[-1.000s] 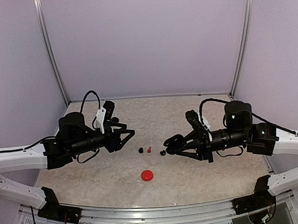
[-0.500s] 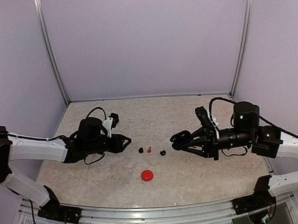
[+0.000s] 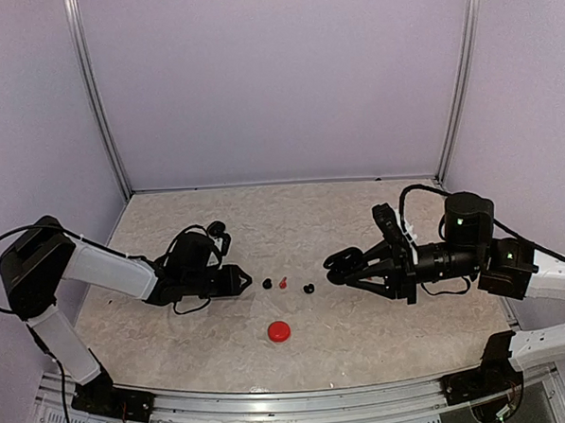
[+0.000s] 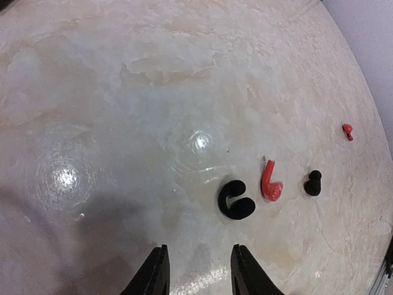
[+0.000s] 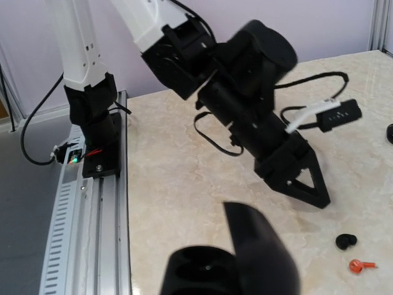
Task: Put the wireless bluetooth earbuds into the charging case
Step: Pick up the right earbud from the center of the board.
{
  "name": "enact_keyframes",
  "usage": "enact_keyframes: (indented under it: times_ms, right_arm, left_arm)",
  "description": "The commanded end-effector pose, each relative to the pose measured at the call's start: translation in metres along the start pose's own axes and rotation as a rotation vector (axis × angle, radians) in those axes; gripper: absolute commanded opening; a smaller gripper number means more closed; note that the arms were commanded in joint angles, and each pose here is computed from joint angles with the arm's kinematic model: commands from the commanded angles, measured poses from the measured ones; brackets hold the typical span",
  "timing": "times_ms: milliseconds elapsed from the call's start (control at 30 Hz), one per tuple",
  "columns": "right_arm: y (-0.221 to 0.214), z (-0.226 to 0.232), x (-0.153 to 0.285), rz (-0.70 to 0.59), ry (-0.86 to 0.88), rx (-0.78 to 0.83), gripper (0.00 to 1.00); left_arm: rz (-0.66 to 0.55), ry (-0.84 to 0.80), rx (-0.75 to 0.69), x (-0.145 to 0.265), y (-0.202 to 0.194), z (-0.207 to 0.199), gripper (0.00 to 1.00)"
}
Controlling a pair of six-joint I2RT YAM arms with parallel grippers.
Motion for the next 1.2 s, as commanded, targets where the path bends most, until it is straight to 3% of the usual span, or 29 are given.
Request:
enact_keyframes:
  times_ms: [0,200,367,600,1167]
  right_arm:
    - [0.002,0.0,0.005,-0.007,-0.007,0.03,0.0]
    - [0.003,0.002,0.008,-0.013,-0.007,0.046,0.0]
    - [0.0,0.003,0.007,0.001,0.002,0.052,0.0]
    - [0.001,0.003,0.007,-0.001,0.01,0.058,0.0]
    - [0.003,0.004,0.011,0.005,-0.01,0.055,0.0]
  left_arm:
    - [-0.016,-0.033,0.014,-0.015,0.009,-0.013,0.35]
    - [0.019,0.009,-0.001,-0.032,0.003,-0.016,0.31]
    - [-0.091,0.035,-0.059,-0.012,0.014,-0.032,0.34]
    - [-0.064,0.052,-0.002,-0.015,0.013,-0.013,0.34]
    - [0.006,0.101,-0.067,-0.051,0.003,-0.034,0.3]
Point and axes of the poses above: each gripper's point midway between its finger pads, its own x axis back along the fingers, its own z axis along the line the jaws close on, y = z × x, the point moved 10 cm from there along x, back along the fingers, and after that the axes turned 3 degrees about x, right-handed, at the moved point
